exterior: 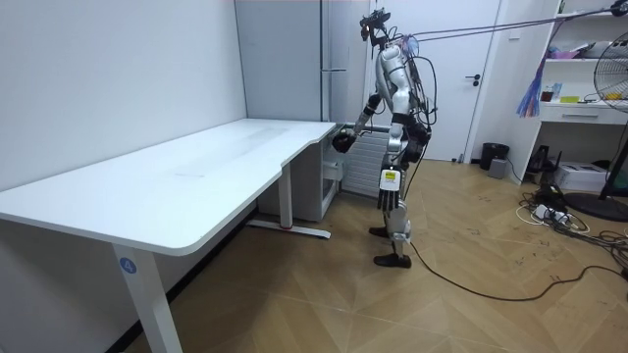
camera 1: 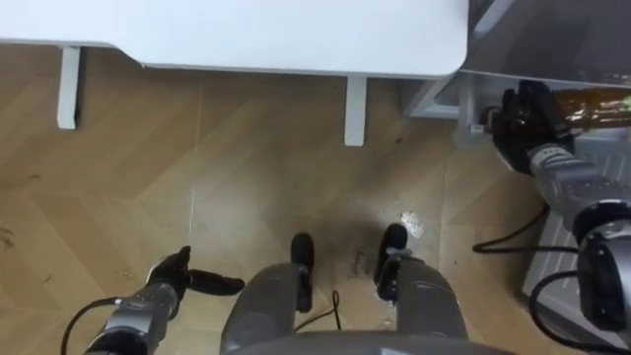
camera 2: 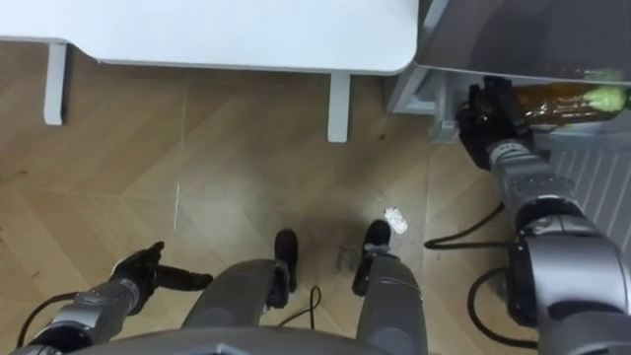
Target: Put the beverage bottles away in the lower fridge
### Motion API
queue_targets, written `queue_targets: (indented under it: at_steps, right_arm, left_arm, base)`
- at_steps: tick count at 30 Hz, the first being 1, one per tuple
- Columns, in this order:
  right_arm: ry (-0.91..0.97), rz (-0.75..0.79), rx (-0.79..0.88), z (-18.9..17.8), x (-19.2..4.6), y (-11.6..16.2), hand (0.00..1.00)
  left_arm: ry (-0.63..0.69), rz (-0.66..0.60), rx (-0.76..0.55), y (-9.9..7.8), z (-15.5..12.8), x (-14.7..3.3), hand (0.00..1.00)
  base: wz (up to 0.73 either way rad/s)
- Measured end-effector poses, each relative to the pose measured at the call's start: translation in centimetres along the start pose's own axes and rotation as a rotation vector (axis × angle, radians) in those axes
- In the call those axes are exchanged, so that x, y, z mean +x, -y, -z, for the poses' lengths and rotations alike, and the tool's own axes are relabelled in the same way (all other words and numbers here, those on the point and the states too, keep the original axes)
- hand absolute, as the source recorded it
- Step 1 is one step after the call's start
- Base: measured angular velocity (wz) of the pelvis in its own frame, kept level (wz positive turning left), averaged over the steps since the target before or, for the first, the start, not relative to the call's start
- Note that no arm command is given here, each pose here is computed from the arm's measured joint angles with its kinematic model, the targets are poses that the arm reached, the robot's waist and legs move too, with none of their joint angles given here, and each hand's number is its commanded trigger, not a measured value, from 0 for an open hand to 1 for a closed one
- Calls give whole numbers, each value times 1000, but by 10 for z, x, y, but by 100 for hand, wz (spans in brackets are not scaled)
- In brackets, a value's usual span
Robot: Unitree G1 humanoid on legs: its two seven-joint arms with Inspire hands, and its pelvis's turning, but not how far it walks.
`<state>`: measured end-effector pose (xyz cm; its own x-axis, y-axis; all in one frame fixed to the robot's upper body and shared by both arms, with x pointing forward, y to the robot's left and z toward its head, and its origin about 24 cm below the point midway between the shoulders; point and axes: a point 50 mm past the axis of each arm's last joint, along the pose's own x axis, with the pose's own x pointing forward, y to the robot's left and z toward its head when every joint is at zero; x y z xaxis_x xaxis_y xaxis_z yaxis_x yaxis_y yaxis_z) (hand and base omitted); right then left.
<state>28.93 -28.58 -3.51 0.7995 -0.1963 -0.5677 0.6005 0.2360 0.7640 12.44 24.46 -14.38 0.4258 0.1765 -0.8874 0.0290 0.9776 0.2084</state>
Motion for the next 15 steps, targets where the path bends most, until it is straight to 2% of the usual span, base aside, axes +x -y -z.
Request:
queue_targets:
  at_steps: [5, 12, 13, 14, 15]
  right_arm:
    - [35, -32, 65, -10, 3, -23, 100]
    - [61, -15, 68, -18, 2, -25, 100]
    - [66, -7, 66, -20, 2, -25, 95]
    - [70, 1, 64, -22, 2, -24, 0]
    - [71, 3, 64, -22, 1, -24, 0]
  left_arm:
    - [-1, 6, 13, 2, 0, 0, 0]
    - [1, 10, 13, 3, 0, 0, 0]
    - [2, 11, 14, 3, 0, 0, 0]
    - [3, 12, 16, 4, -1, 0, 0]
    - [3, 13, 17, 4, -1, 0, 0]
  base:
    - [7]
    - [4]
    - [0]
    - [0]
    - [0]
